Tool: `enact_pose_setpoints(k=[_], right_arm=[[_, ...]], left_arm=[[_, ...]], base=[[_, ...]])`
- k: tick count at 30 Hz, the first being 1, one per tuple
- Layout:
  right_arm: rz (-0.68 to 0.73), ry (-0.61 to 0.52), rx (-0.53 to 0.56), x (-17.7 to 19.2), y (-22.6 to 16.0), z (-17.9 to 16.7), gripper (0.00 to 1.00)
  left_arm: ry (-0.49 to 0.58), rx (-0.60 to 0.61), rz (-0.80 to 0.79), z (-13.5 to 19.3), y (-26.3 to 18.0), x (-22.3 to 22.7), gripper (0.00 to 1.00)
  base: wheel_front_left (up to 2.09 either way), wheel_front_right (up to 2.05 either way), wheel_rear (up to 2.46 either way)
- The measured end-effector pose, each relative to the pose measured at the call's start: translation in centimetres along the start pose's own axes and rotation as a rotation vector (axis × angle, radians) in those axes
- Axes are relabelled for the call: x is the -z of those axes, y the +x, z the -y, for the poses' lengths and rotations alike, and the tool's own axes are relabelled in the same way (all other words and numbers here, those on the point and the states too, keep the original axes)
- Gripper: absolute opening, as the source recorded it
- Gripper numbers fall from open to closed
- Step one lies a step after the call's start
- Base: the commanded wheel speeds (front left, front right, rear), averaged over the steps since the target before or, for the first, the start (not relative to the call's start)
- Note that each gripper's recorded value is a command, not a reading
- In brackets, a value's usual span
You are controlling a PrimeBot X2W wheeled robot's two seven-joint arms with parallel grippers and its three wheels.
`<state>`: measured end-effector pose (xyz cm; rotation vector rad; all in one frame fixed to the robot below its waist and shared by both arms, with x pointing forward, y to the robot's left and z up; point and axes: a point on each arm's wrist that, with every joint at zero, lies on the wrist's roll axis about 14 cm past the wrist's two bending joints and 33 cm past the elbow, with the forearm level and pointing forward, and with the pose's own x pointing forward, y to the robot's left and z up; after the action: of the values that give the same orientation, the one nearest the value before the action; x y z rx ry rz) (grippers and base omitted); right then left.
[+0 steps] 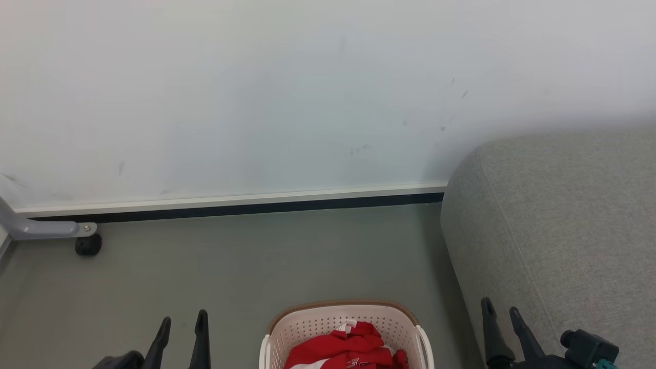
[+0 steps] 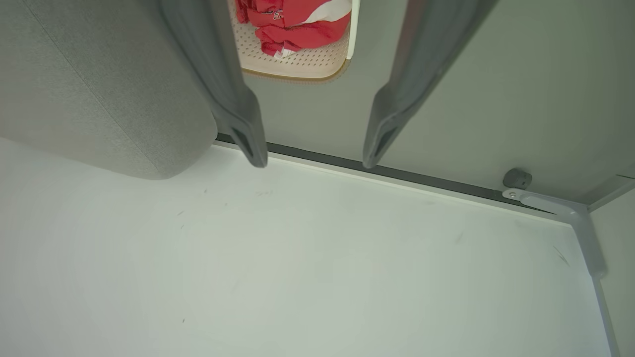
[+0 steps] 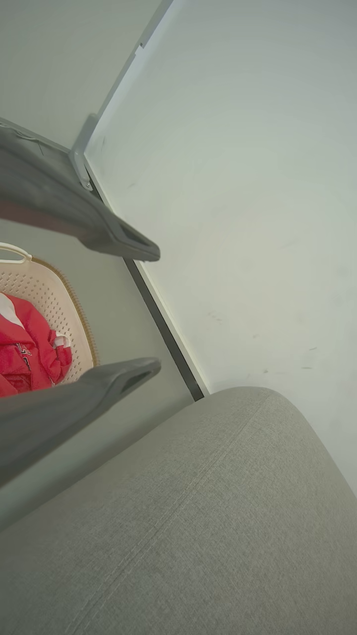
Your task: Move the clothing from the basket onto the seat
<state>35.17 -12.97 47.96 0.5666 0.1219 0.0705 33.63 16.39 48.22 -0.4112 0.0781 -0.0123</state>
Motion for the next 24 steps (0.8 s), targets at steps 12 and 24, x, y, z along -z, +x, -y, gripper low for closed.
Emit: enact_pose_setpoints(k=[12,24], right_arm=[[0.015,-0.134,-0.034,0.4,-0.6,-0.8,1.0],[0.053,-0.282,-0.083,0.3,-1.0,-2.1,1.0]], left_arm=[[0.118,0.015,0.019,0.4,-0.6,0.2,1.0],[0.246,0.043,0.05,1.1,-1.1,0.3,1.0]], base=[[0.0,0.0,0.0],[0.0,0.0,0.0]])
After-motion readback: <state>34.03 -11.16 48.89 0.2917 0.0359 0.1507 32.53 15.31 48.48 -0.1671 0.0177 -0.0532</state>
